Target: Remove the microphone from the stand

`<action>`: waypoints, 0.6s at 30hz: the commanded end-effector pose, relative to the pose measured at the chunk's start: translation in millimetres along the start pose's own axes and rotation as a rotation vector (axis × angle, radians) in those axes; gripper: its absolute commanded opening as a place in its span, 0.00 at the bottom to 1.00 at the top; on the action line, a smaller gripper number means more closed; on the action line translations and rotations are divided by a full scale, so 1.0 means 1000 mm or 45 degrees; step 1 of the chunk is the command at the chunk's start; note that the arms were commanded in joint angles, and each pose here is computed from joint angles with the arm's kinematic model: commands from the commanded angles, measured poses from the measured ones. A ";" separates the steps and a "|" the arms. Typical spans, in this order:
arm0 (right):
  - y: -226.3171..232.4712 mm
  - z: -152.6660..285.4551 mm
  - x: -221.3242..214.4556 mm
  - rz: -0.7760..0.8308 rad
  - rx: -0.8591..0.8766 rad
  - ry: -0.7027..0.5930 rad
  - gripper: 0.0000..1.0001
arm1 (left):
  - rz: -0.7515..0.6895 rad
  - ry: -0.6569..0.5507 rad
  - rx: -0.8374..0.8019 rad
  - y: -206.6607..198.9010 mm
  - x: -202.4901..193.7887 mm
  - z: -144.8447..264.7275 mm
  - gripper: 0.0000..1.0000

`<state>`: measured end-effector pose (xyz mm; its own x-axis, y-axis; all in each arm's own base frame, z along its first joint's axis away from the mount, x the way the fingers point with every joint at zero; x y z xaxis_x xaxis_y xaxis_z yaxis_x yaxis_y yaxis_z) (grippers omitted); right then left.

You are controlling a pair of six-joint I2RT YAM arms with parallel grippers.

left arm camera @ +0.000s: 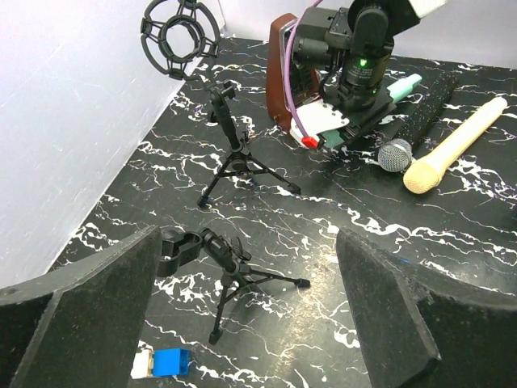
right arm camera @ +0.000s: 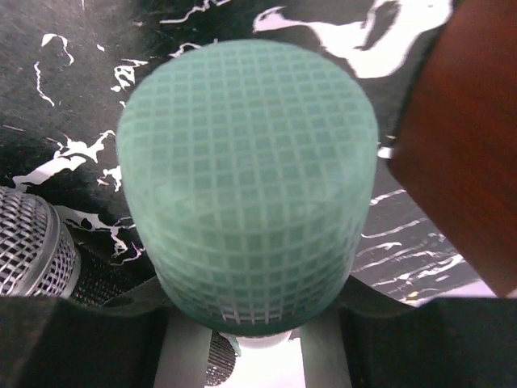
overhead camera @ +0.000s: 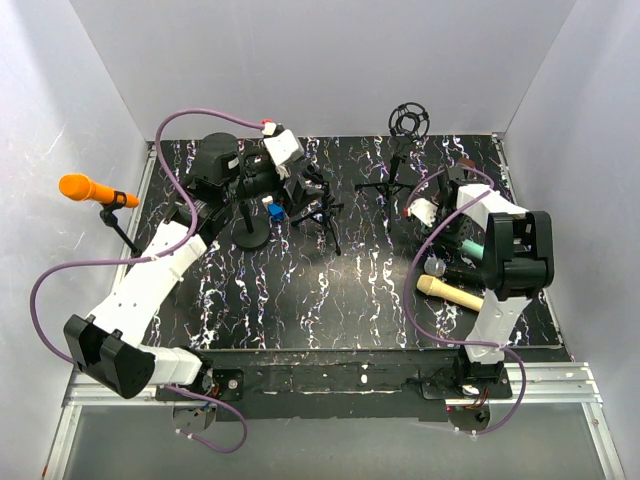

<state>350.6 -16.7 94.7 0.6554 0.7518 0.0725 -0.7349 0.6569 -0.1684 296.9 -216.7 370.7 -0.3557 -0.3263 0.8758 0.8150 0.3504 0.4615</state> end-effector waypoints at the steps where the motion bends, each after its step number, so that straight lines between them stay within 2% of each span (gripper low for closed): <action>1: -0.006 0.003 -0.003 0.061 0.014 0.066 0.30 | -0.037 -0.023 0.039 0.000 0.010 0.010 0.89; 4: -0.006 0.003 -0.002 0.045 0.048 0.073 0.37 | -0.042 -0.016 0.047 0.001 0.009 0.009 0.89; 10: -0.009 0.014 0.005 0.013 0.041 0.026 0.64 | -0.020 0.003 0.057 0.003 0.001 0.002 0.90; 15: -0.002 0.041 0.005 -0.043 0.083 -0.027 0.67 | 0.015 0.024 0.075 0.005 -0.001 0.001 0.91; 18: 0.003 0.079 0.007 -0.129 0.104 -0.110 0.67 | 0.004 0.053 0.168 0.012 0.001 0.008 0.92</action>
<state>350.8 -13.8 110.4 0.6884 0.7230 0.0578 -0.7165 0.6903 -0.1006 302.0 -213.7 367.3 -0.3314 -0.3473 0.8772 0.7988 0.3915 0.4568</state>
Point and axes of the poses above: each gripper's point midway between its finger pads, its own z axis back along the fingers, its own y axis along the line the jaws close on, x = y × z, the point moved 6 cm from there along z, back along the fingers, and after that the axes turned 15 degrees about -z, right-handed, at the moved point
